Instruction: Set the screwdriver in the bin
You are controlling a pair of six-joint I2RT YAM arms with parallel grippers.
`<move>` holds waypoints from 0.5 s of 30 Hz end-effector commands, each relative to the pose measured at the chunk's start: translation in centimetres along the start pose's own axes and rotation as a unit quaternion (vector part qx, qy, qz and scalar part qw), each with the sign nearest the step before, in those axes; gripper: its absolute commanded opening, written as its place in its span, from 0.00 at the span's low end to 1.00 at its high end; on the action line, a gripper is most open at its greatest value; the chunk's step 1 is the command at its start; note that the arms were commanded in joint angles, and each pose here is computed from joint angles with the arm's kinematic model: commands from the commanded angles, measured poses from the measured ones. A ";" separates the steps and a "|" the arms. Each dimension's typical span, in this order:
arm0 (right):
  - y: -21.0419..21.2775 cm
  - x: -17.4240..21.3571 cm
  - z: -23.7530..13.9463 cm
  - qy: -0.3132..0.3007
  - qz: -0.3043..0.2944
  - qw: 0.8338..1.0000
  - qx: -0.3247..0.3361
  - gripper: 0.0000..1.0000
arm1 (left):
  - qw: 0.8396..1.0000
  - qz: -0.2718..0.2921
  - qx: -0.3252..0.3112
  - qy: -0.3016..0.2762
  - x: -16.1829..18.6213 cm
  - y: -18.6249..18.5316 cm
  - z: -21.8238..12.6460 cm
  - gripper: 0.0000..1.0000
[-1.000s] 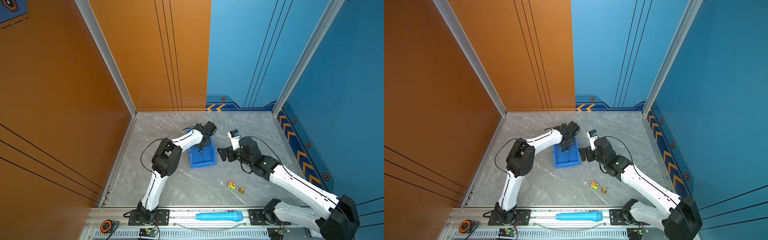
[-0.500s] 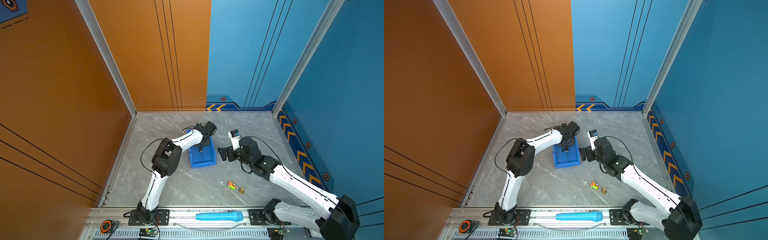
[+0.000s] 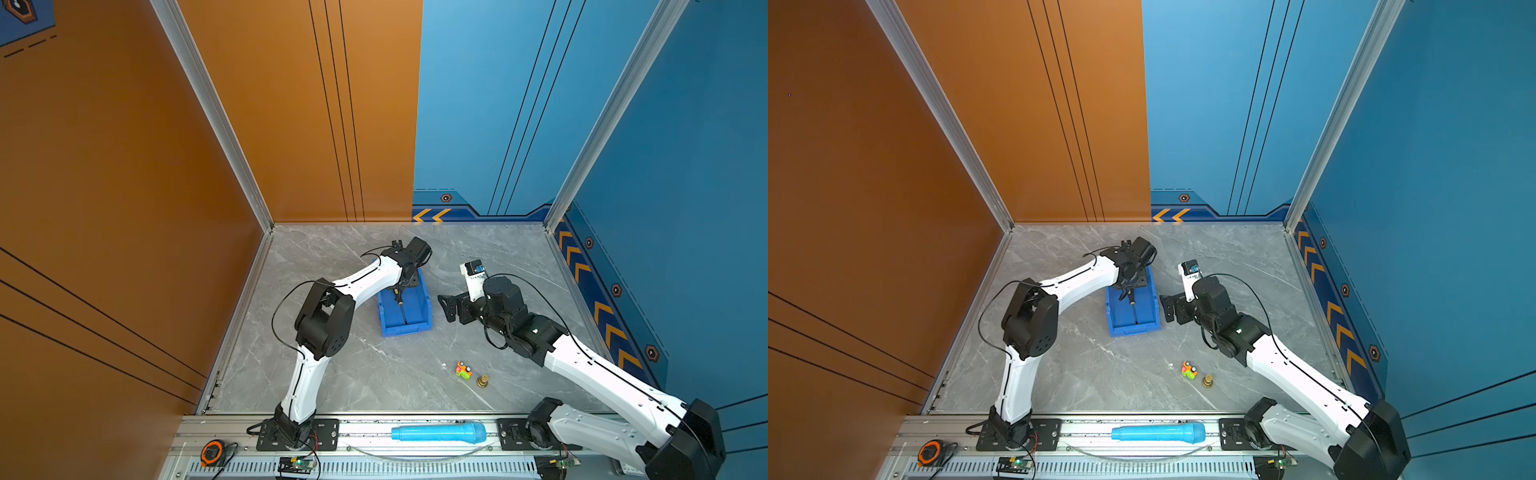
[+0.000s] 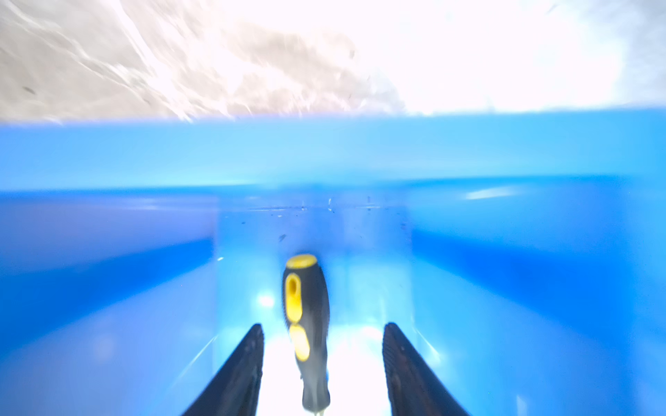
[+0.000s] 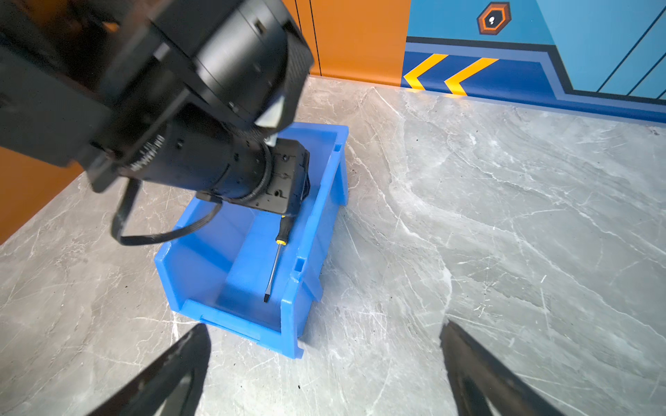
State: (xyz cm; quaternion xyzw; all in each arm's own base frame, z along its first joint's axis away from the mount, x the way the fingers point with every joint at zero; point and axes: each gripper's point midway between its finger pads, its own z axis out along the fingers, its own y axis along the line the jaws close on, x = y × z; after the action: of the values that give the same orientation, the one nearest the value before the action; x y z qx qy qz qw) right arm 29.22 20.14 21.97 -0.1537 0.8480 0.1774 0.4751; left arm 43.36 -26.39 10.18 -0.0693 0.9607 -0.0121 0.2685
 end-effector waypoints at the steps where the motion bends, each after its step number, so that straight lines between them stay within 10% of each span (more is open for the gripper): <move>1: -0.6 0.2 -0.4 -0.006 0.008 1.000 0.016 1.00 | 0.999 0.034 0.013 -0.032 -1.1 -0.1 -4.2 0.62; 15: -2.9 0.0 -1.6 -0.033 0.049 0.996 0.059 1.00 | 0.990 0.098 0.046 -0.087 0.5 0.9 -12.5 0.93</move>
State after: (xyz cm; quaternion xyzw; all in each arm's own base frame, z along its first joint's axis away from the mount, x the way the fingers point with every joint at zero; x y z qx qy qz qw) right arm 28.93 18.16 22.02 -0.1101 0.8486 0.1692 0.4890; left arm 37.09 -27.12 19.21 0.0210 0.9398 -0.0413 0.3385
